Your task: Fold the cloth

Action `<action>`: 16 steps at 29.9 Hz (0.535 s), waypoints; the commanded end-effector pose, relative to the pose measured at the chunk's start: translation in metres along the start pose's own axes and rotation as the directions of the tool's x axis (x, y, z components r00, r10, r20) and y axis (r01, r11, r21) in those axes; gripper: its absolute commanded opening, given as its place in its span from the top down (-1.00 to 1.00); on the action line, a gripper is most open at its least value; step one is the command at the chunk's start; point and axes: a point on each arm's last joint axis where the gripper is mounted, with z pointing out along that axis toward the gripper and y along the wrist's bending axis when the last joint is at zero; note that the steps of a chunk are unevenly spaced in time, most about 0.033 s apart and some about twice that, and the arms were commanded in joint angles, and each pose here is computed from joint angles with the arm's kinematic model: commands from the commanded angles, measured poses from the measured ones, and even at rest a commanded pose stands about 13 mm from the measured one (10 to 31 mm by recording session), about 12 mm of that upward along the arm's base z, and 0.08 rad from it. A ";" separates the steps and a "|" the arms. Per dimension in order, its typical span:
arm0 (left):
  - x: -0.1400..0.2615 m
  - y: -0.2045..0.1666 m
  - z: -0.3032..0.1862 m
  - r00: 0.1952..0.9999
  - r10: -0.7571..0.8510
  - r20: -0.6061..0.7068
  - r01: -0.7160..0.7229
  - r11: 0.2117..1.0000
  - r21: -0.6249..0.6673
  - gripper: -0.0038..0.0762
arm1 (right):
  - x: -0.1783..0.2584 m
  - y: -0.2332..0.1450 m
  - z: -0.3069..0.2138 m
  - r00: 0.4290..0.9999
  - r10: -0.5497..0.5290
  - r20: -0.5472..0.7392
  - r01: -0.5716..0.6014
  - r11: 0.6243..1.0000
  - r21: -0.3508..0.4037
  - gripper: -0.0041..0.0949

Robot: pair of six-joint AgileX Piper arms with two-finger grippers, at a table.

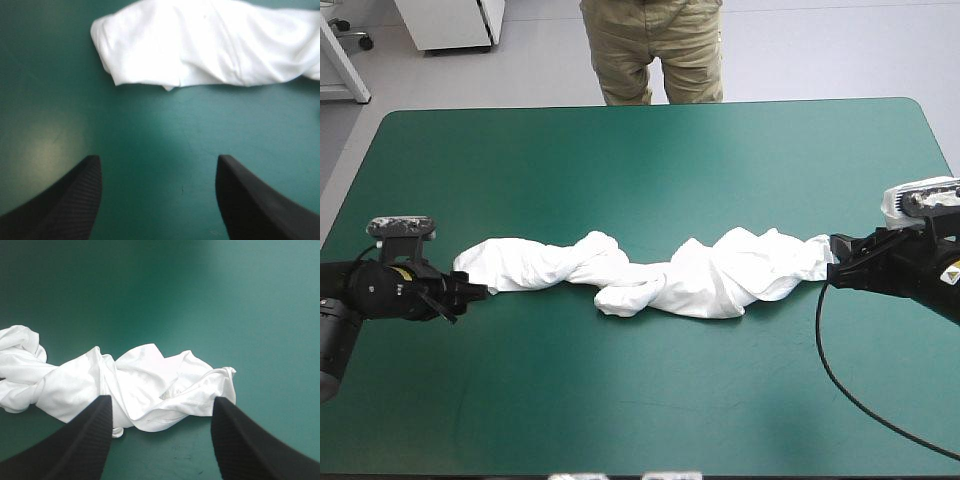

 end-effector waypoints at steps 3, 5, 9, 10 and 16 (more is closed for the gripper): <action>-0.004 -0.001 0.032 0.996 -0.092 0.006 0.092 0.995 0.030 -0.30 | -0.015 -0.003 0.004 0.997 0.025 0.079 -0.025 1.000 0.000 -0.11; -0.011 0.000 0.039 0.993 -0.110 0.037 0.108 0.994 0.033 -0.30 | -0.016 -0.004 0.012 0.998 0.028 0.063 -0.027 0.999 -0.019 -0.11; -0.025 0.019 0.049 0.978 -0.200 0.057 0.200 0.980 -0.002 -0.29 | -0.018 -0.006 0.027 0.999 0.042 0.028 -0.040 0.998 -0.054 -0.11; -0.028 0.027 0.051 0.973 -0.224 0.053 0.225 0.974 -0.017 -0.29 | -0.018 -0.006 0.030 0.999 0.046 0.020 -0.044 0.997 -0.056 -0.11; -0.051 0.057 0.057 0.942 -0.320 0.097 0.318 0.947 0.033 -0.29 | -0.019 -0.010 0.043 0.998 0.055 -0.003 -0.055 0.997 -0.055 -0.11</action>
